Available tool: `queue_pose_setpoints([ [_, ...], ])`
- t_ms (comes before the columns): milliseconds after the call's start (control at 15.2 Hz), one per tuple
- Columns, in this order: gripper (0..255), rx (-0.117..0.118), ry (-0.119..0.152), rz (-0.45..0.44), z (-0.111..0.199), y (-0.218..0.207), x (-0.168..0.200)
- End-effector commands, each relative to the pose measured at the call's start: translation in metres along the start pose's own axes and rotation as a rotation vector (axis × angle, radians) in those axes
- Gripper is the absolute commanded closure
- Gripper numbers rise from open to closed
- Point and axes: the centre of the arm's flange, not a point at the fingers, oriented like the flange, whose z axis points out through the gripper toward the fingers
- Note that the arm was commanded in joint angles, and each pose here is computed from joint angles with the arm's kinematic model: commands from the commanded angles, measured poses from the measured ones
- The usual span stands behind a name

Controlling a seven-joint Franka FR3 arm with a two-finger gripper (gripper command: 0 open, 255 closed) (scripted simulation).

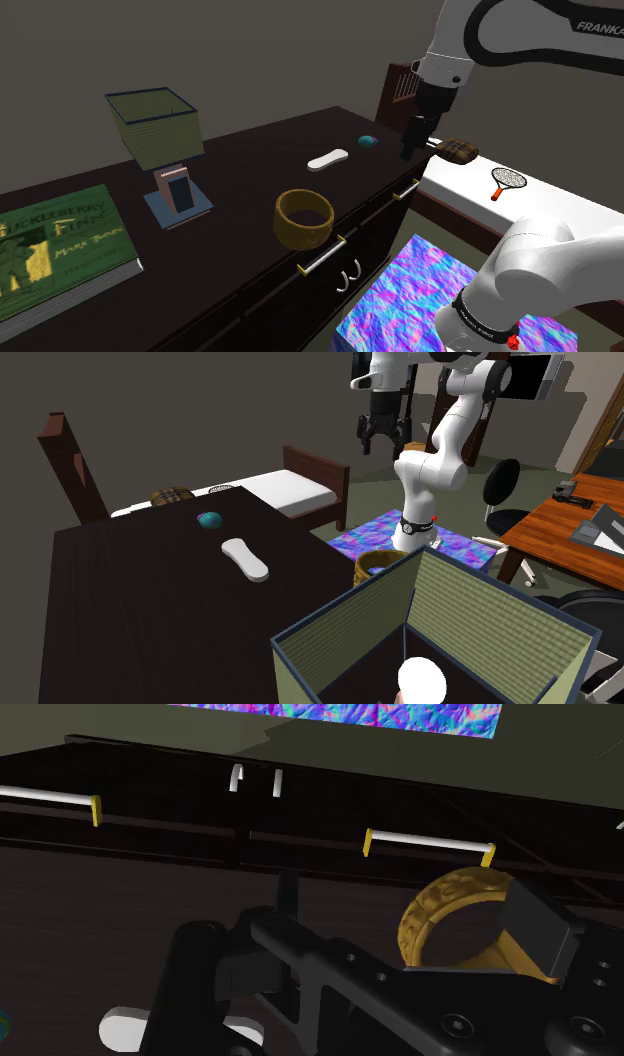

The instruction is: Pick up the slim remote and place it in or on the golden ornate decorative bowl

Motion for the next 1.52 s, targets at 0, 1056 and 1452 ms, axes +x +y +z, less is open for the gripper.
queue_pose_setpoints([
  [0,0,0.000,0.000,0.000,0.000,0.000,0.000],
  [1056,0,-0.027,-0.009,-0.624,0.092,0.142,0.117],
  [1452,0,-0.038,-0.012,-0.858,0.126,0.173,0.179],
])
